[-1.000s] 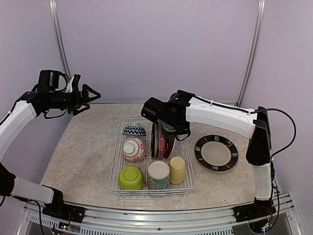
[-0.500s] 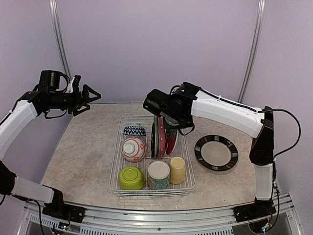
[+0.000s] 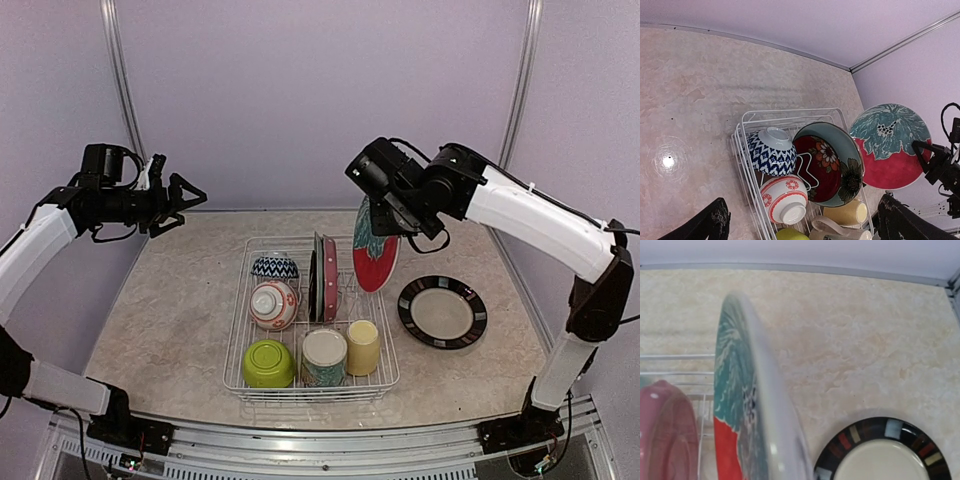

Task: Unload the mixed dishes from the dish rack
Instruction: Grab the plate from the dish rack, then place the plate with another plate, then grab the plate from the dish rack.

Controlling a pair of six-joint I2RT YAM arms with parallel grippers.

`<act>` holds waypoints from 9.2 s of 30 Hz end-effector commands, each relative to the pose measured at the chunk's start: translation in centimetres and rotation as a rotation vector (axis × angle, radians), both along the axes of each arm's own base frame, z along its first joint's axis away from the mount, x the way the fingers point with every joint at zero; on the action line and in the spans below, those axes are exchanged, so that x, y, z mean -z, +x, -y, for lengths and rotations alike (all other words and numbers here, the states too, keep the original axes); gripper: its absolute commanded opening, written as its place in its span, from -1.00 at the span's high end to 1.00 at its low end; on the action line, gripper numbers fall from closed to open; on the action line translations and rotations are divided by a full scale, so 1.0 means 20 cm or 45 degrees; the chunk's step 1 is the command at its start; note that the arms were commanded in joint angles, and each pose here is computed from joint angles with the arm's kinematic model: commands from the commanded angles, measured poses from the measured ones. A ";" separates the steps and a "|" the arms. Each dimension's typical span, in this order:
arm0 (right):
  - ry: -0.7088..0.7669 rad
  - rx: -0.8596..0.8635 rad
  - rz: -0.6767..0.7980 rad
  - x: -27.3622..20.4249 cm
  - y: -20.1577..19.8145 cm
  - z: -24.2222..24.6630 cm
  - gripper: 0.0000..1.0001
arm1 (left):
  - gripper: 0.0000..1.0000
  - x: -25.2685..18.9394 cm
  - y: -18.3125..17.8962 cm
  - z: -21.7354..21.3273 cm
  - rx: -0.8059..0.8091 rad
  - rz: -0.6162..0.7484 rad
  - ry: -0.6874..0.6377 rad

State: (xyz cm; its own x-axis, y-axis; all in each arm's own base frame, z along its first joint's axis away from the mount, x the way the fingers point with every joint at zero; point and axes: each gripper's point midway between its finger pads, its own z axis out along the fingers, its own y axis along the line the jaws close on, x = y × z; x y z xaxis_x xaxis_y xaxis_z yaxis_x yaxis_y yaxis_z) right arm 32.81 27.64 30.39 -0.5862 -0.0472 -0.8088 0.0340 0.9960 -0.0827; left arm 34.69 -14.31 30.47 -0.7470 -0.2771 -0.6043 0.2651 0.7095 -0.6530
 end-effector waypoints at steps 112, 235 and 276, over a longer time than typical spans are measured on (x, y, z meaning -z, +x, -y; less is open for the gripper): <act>0.359 0.052 -0.268 0.64 0.08 0.81 -0.50 | -0.98 0.06 0.04 0.06 0.062 -0.087 -0.060; 0.369 -0.323 0.139 0.11 0.08 -0.49 1.00 | -0.98 0.10 0.01 0.16 0.138 -0.143 -0.116; -0.230 -0.195 0.403 -0.12 0.14 -0.53 1.00 | -0.95 0.25 0.03 0.24 0.125 -0.275 -0.093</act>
